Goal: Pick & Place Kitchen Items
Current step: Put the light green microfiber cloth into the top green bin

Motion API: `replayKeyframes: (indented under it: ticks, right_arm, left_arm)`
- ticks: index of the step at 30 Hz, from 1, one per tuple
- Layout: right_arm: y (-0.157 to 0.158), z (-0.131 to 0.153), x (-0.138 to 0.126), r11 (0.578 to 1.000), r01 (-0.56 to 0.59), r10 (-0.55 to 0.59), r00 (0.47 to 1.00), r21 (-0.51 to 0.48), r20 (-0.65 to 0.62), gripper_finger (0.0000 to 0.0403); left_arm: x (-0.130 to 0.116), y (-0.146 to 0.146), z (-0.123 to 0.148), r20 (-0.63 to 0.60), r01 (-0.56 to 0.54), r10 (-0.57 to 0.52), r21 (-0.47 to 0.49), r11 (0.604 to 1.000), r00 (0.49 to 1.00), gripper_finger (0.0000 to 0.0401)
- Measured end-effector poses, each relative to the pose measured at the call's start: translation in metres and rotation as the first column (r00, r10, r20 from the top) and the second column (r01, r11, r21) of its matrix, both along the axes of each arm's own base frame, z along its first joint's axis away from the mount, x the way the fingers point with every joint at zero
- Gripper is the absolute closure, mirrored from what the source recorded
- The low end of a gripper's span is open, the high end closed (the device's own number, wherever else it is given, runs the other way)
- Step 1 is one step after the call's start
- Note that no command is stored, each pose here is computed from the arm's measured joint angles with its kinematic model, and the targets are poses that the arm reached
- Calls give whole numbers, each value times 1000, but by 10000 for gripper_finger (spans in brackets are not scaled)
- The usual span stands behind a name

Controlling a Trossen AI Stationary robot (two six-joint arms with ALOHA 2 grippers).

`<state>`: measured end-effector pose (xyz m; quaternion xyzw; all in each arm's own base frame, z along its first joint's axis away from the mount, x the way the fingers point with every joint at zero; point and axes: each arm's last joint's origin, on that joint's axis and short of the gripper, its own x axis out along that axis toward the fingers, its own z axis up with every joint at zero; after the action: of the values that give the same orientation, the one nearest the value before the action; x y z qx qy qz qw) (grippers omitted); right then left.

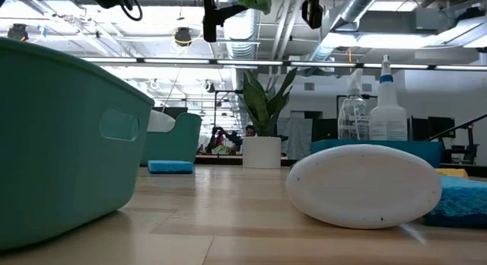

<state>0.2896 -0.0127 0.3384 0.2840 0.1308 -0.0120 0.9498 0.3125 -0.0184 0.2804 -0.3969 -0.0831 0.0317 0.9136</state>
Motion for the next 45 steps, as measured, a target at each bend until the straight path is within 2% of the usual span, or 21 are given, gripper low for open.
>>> replayKeyframes:
  ticks: [21, 27, 32, 38, 45]
  right_arm:
    - [-2, 2, 0, 1000, 4, -4, 1000, -13, 25, 403]
    - [-2, 2, 0, 999, -6, 7, 1000, -40, 26, 401]
    - [-1, 2, 1, 998, -14, 16, 1000, -63, 27, 374]
    - [-1, 2, 1, 998, -7, 9, 1000, -64, 27, 311]
    - [-3, 2, 0, 999, 8, -7, 1000, -43, 26, 207]
  left_arm:
    - [0, -1, 0, -3, 19, -19, 10, 1000, 1000, 386]
    - [0, -1, 0, -4, 22, -22, 18, 1000, 1000, 395]
    - [0, 1, 0, -4, 18, -18, 19, 1000, 1000, 397]
    - [0, 1, 0, -7, 15, -14, 40, 999, 1000, 398]
    - [0, 1, 0, -7, 12, -12, 48, 999, 1000, 399]
